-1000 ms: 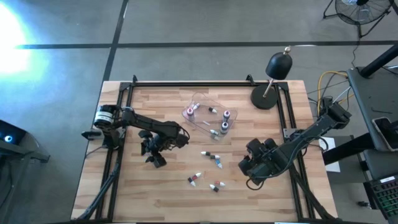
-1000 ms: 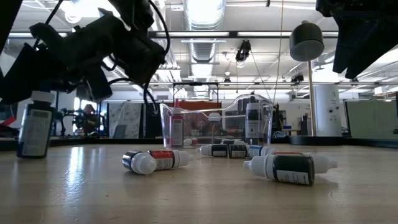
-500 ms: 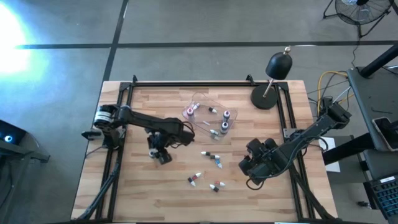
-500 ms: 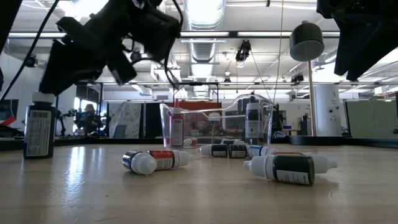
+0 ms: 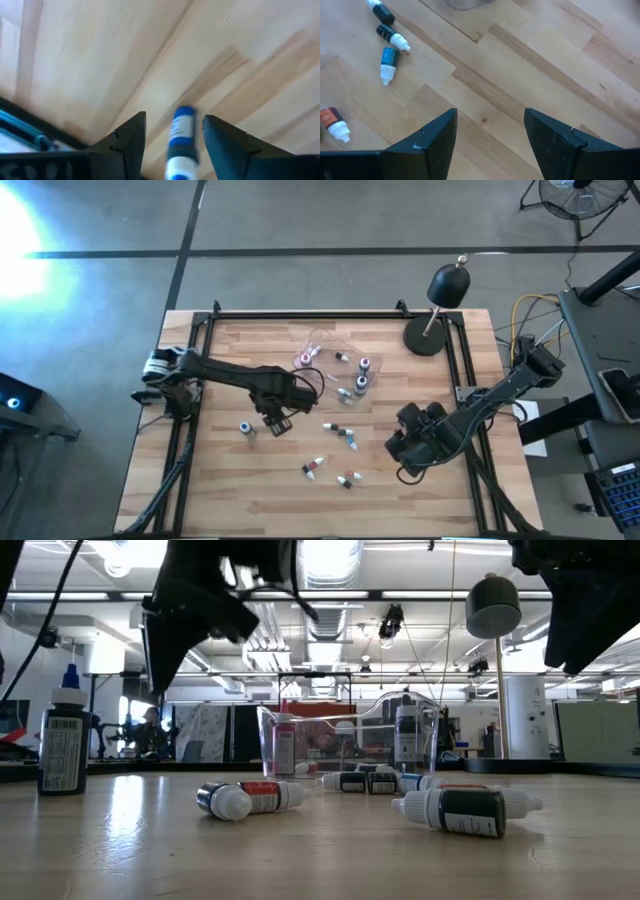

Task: Pick & Place food coloring
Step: Put the large blue food coloring bottle into the transparent bin

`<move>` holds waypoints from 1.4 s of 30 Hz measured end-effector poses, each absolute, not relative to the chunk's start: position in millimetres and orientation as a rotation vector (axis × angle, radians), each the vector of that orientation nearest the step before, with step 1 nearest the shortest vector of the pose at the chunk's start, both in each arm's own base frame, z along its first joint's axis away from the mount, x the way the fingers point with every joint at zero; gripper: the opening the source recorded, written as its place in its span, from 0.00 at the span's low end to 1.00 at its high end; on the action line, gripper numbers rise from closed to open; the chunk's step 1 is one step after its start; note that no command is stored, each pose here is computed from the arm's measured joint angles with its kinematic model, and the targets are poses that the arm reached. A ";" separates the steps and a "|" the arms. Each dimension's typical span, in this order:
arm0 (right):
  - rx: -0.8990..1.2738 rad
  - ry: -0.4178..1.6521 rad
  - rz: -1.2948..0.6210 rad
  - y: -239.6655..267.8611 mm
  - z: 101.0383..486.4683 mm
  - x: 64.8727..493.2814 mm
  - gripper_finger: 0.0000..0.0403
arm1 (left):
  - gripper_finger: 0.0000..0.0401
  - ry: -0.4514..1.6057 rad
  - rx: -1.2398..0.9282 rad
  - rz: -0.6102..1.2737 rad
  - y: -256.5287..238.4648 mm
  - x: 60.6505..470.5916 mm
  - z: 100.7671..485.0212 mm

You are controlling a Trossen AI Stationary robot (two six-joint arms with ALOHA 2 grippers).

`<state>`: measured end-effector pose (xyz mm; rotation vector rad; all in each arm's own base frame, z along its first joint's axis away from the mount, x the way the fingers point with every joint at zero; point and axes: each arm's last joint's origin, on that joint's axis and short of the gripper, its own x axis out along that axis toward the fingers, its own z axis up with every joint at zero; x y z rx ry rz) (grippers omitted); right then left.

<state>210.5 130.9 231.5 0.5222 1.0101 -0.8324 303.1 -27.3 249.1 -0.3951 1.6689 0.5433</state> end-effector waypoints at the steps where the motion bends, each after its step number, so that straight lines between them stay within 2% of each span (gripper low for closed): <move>1: 0.523 1.015 -0.833 130.8 231.2 210.2 0.56 | 0.42 1.629 -0.417 0.555 -29.7 301.5 252.4; 7: 0.516 1.026 -0.833 130.8 229.6 209.0 0.56 | 0.42 1.495 -0.556 0.651 -40.5 271.4 269.4; 13: 0.499 1.033 -0.836 129.6 226.6 207.7 0.56 | 0.42 1.424 -0.735 0.822 -34.6 232.8 263.7; 16: 0.493 1.036 -0.842 128.9 224.1 206.7 0.56 | 0.42 1.382 -0.841 0.808 -35.6 223.6 254.7; 20: 0.490 1.040 -0.847 128.3 222.0 205.8 0.56 | 0.42 1.304 -0.953 0.700 -41.4 225.5 247.1; 24: 0.496 1.060 -0.845 128.4 220.7 205.0 0.56 | 0.42 1.311 -0.948 0.672 -46.5 225.1 244.5; 35: 0.501 1.064 -0.850 128.0 218.5 204.2 0.56 | 0.42 1.283 -0.874 0.750 -44.0 221.3 242.9; 42: 0.510 1.060 -0.854 128.1 218.5 204.4 0.56 | 0.42 1.376 -0.845 0.773 -46.4 212.3 241.8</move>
